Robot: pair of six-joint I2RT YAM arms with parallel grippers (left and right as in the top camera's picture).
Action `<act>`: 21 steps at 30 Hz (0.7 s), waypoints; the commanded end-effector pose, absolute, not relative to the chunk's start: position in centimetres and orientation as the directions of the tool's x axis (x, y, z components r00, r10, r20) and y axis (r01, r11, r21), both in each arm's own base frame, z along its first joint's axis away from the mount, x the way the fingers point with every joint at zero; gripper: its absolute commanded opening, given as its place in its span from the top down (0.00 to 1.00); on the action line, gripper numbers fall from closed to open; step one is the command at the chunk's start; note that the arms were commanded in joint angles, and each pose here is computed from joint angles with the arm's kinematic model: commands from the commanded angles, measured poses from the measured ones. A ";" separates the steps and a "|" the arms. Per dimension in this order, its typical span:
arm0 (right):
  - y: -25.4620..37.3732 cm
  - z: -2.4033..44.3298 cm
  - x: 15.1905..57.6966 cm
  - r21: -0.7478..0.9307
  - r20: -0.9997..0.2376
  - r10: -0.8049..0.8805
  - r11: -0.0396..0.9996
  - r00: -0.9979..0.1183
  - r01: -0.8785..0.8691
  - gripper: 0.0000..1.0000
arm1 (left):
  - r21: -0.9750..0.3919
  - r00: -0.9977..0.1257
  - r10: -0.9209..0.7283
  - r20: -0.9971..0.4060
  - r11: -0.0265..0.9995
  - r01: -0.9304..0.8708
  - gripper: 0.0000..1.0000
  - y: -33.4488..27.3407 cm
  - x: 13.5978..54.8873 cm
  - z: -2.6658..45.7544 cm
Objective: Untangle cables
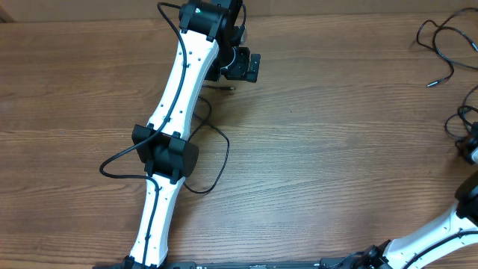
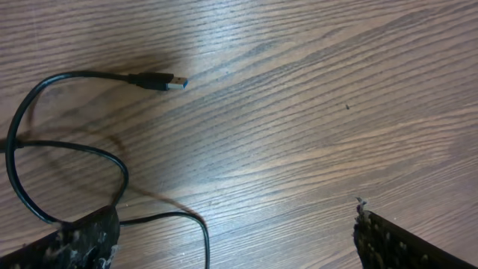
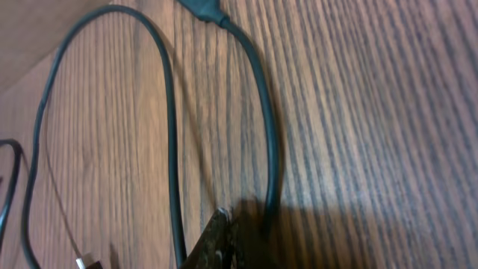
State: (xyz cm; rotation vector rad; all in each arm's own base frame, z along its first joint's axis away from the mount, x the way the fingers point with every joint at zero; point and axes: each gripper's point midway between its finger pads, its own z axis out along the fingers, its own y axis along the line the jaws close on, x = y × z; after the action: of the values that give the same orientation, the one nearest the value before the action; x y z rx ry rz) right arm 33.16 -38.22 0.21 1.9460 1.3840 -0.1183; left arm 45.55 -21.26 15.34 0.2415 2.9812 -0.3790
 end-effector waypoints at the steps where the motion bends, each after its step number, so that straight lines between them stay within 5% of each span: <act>1: -39.5 4.0 32.5 0.522 -0.485 0.752 -0.160 0.446 0.838 0.96 | -0.237 -0.974 0.149 -0.170 0.953 0.187 0.00 -21.5 45.5 16.2; 14: -36.3 13.8 34.6 0.632 -0.480 0.765 -0.037 0.428 0.774 0.96 | -0.240 -0.967 0.149 -0.209 0.950 0.198 0.00 -21.8 46.4 16.4; 21: -26.5 15.1 42.0 0.707 -0.379 0.920 0.220 0.097 0.671 0.96 | -0.075 -0.954 -0.038 -0.298 0.997 -0.016 0.00 -16.9 48.8 17.7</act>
State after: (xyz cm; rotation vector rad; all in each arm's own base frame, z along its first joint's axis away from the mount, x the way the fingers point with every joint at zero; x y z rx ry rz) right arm 37.59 -31.79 12.92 1.7130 1.4911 0.1286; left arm 47.39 -19.90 15.35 0.1305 2.9275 -0.2516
